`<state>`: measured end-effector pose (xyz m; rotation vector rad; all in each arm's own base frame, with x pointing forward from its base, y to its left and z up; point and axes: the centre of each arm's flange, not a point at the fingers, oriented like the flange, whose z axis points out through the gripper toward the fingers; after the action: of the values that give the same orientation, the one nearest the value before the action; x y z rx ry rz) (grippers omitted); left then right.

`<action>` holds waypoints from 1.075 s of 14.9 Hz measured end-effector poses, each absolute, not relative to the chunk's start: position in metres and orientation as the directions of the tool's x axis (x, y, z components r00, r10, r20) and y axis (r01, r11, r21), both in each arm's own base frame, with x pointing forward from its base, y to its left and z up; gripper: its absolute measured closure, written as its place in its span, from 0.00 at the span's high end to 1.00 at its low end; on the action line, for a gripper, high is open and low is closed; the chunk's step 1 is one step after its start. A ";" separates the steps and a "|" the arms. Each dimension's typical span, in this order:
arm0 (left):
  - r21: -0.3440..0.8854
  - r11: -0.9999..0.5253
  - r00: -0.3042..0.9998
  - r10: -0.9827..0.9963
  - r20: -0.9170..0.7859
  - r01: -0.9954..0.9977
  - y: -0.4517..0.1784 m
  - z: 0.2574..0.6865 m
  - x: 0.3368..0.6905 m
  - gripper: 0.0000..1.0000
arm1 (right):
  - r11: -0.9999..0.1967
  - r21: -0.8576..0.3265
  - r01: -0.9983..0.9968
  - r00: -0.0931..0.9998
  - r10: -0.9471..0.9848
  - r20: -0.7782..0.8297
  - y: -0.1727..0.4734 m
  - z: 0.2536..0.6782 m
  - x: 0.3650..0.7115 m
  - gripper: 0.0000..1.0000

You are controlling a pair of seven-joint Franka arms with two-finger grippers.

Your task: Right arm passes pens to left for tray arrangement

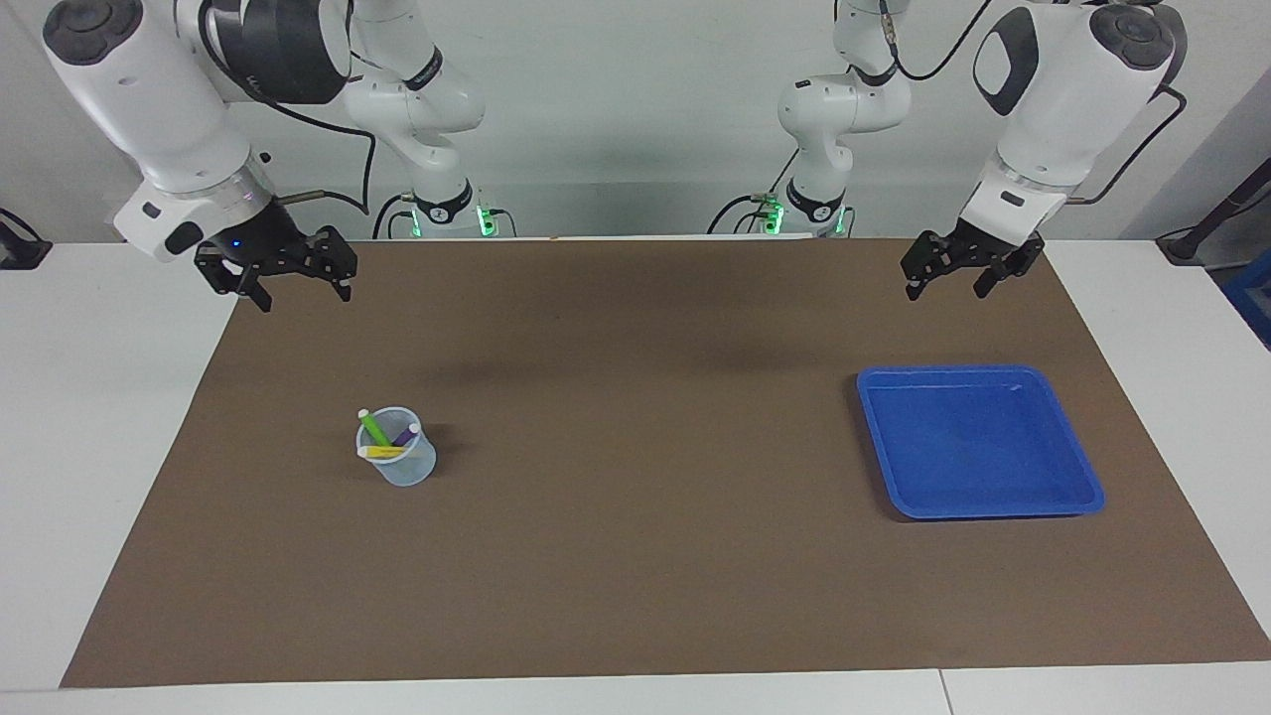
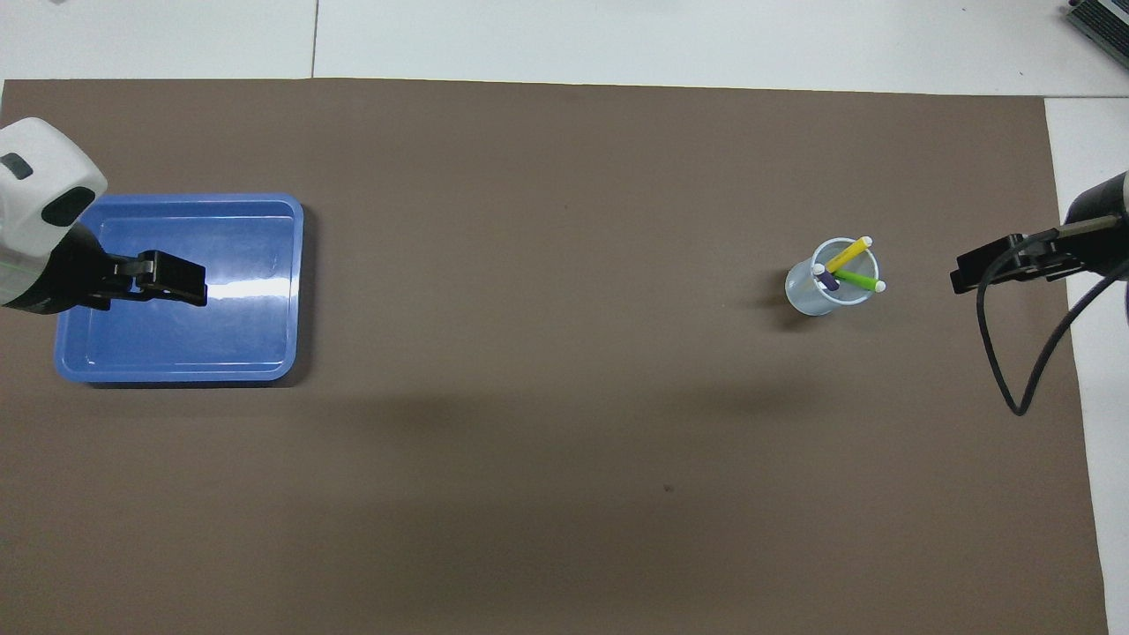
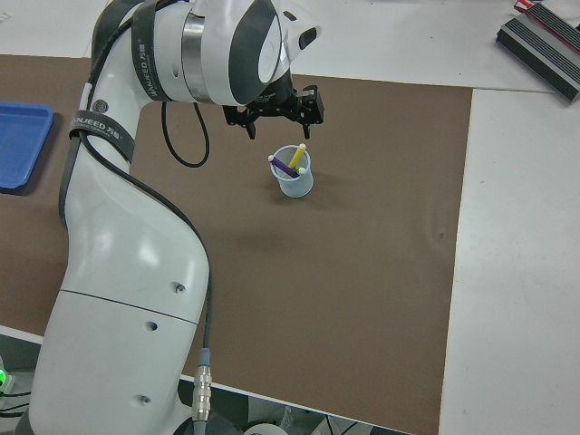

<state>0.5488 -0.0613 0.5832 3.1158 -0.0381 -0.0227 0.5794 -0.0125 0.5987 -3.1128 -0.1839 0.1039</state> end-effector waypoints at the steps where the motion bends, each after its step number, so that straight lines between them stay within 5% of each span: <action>1: 0.026 -0.999 1.000 -0.025 -0.014 -0.024 -0.061 0.583 0.549 1.00 | -0.993 -0.026 0.117 0.991 0.118 -0.065 -0.013 0.599 0.579 1.00; 16: 0.026 -0.999 0.999 -0.033 -0.014 -0.032 -0.066 0.583 0.548 1.00 | -0.993 -0.028 0.117 0.989 0.119 -0.084 -0.012 0.592 0.575 1.00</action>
<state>0.5483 -0.0658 0.5831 3.1152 -0.0507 -0.0232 0.5749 -0.0124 0.5916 -3.1098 -0.1837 0.1329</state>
